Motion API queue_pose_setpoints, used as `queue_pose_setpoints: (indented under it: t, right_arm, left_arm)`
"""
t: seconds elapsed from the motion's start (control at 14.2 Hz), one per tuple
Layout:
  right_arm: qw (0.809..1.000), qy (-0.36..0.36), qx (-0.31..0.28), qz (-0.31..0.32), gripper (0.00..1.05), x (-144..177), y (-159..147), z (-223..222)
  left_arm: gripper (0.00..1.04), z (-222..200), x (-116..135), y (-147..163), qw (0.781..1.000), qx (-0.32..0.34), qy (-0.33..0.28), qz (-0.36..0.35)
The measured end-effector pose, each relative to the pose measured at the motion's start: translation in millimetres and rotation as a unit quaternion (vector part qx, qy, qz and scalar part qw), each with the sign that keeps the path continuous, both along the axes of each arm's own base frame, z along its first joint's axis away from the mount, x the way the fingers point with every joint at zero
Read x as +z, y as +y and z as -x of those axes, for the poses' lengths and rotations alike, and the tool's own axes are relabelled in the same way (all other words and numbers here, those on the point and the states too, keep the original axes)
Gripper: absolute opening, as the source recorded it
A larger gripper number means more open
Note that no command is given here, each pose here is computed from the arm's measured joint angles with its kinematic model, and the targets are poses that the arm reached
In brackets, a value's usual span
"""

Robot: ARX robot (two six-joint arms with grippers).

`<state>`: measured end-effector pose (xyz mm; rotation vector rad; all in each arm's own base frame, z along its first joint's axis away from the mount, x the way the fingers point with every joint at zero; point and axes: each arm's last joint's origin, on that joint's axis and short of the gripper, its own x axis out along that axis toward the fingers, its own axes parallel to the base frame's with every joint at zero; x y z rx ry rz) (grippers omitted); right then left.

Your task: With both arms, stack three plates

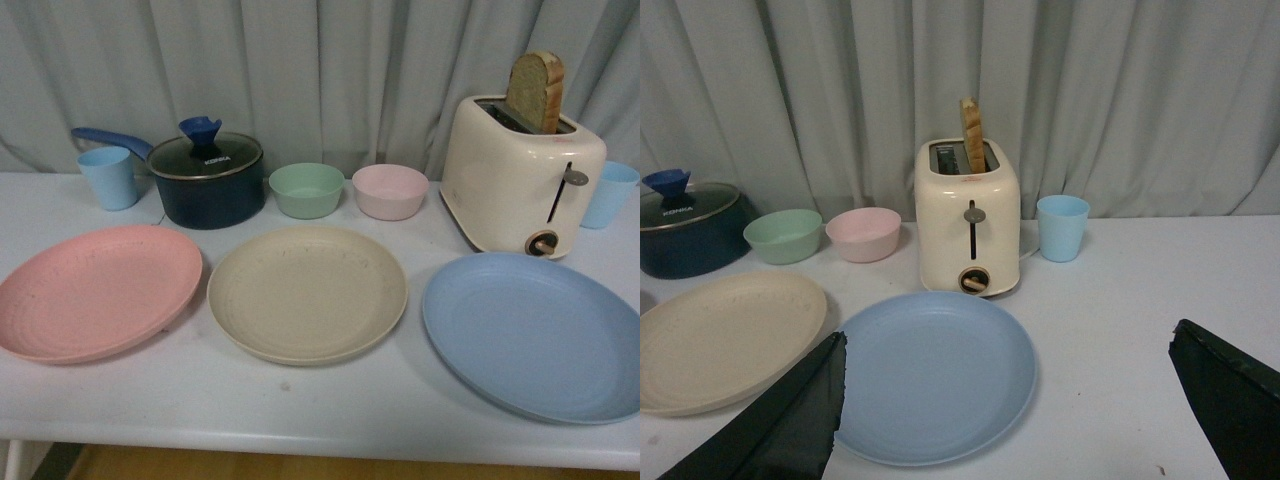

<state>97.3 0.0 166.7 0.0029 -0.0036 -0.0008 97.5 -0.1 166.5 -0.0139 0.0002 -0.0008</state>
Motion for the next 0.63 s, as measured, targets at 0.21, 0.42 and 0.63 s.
queue_pose_setpoints:
  t: [0.21, 0.42, 0.63]
  right_arm:
    - [1.000, 0.000, 0.000, 0.000, 0.98, 0.0, 0.0, 0.0]
    - [1.000, 0.000, 0.000, 0.000, 0.98, 0.0, 0.0, 0.0]
    - [1.000, 0.000, 0.000, 0.000, 0.98, 0.0, 0.0, 0.0]
  left_arm:
    - [0.98, 0.0, 0.0, 0.0, 1.000, 0.000, 0.000, 0.000]
    - [0.98, 0.0, 0.0, 0.0, 1.000, 0.000, 0.000, 0.000]
    - [0.98, 0.0, 0.0, 0.0, 1.000, 0.000, 0.000, 0.000]
